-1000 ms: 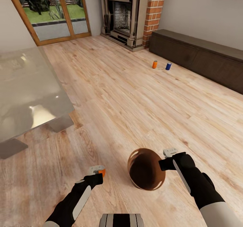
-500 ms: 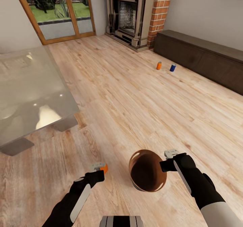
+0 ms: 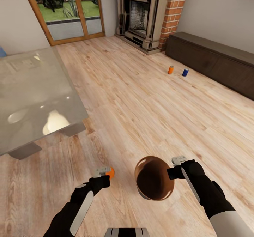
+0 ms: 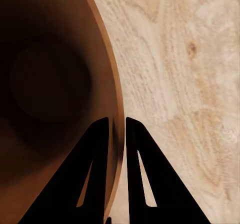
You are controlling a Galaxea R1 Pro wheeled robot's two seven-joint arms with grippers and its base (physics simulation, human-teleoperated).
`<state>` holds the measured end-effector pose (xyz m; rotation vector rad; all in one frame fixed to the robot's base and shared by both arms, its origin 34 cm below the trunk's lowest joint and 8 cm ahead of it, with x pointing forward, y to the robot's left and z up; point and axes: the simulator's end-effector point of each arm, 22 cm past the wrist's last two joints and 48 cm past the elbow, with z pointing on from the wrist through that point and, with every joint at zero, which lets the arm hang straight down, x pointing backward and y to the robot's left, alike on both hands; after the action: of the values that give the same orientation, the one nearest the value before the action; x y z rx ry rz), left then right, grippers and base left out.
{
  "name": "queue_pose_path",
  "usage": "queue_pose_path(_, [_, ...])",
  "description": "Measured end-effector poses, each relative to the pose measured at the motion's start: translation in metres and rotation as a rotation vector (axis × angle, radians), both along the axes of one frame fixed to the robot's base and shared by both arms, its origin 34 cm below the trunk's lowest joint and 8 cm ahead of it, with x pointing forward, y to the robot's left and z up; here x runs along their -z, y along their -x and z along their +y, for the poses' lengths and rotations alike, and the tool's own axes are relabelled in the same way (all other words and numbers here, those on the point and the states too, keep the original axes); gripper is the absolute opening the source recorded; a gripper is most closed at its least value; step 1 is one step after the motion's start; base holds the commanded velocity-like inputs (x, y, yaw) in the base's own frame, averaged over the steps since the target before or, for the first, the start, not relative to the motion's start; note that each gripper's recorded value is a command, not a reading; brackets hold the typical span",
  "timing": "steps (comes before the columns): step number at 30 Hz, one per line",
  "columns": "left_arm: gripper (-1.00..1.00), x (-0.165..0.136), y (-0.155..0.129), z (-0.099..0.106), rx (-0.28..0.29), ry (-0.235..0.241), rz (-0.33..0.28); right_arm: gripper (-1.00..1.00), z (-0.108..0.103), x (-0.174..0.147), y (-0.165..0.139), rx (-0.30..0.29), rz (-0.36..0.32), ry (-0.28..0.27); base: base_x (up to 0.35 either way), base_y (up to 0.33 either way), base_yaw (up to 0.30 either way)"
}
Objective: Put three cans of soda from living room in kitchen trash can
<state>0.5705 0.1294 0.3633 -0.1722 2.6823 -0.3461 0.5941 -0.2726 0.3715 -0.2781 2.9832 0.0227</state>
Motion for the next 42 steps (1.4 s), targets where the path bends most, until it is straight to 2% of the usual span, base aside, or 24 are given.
queue_pose_path(16, [-1.00, -0.041, -0.006, -0.004, 0.022, 0.009, 0.018, -1.00, -0.002, -0.031, -0.005, 0.007, 0.006, 0.002, 0.000, 0.000, 0.022])
queue_pose_path(21, [-1.00, -0.056, -0.009, -0.007, 0.029, 0.016, 0.015, -1.00, -0.010, -0.029, 0.008, 0.014, 0.052, 0.018, 0.000, 0.000, 0.000])
queue_pose_path(42, [-1.00, -0.118, -0.010, -0.014, 0.048, 0.038, 0.007, -1.00, -0.016, -0.056, 0.014, 0.022, 0.084, 0.022, 0.000, 0.000, 0.000])
